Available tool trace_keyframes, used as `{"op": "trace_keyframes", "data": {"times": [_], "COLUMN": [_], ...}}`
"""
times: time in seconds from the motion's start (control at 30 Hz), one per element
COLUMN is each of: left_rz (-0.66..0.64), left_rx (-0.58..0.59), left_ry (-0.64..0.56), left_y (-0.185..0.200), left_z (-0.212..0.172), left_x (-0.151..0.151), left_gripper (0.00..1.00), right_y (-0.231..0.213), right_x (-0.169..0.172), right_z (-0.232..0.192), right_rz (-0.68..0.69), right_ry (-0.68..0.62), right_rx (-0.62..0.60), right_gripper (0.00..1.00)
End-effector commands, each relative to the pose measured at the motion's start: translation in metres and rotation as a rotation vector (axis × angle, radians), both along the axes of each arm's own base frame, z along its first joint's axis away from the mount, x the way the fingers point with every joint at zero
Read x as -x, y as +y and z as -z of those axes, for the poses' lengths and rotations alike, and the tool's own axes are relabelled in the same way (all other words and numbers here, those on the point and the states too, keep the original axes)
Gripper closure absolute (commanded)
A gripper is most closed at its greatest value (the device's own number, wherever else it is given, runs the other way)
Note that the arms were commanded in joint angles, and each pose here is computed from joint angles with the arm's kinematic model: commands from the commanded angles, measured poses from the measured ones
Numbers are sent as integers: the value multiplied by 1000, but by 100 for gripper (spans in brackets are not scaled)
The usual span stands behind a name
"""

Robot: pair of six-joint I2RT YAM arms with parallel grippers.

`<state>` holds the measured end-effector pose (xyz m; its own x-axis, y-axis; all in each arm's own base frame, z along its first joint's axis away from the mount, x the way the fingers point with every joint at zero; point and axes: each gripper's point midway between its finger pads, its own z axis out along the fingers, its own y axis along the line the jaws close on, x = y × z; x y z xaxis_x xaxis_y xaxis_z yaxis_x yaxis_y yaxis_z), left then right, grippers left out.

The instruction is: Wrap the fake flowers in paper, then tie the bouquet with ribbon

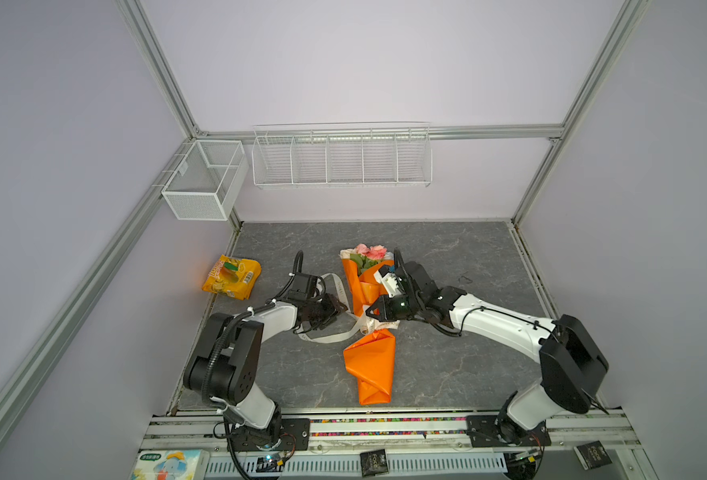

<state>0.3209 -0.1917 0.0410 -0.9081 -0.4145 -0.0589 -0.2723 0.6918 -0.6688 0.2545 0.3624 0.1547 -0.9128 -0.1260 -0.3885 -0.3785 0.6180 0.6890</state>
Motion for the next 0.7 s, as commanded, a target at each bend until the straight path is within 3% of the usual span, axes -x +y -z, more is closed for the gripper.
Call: {"op": "trace_keyframes", "data": {"times": [0.0, 0.13, 0.27, 0.37, 0.63, 0.67], "left_rz": [-47, -34, -27, -37, 5, 9], "left_rx": [23, 23, 51, 56, 75, 80], "left_ry": [-2, 24, 46, 29, -9, -11], "left_y": [-5, -12, -19, -18, -21, -21], "left_z": [-9, 1, 11, 12, -4, -7], "left_x": [-18, -20, -20, -20, -16, -14], "left_gripper": [46, 51, 65, 70, 100, 100], "right_y": [4, 4, 4, 6, 5, 5], "right_x": [-1, -2, -3, -3, -5, -5], "right_z": [-16, -15, -16, -16, -18, -17], "right_rz": [-17, -18, -18, -23, -11, -9], "right_ry": [-49, -52, -54, -48, -59, -58], "right_rx": [-34, -26, -28, -27, -23, -21], "right_gripper": [93, 93, 93, 93, 93, 93]}}
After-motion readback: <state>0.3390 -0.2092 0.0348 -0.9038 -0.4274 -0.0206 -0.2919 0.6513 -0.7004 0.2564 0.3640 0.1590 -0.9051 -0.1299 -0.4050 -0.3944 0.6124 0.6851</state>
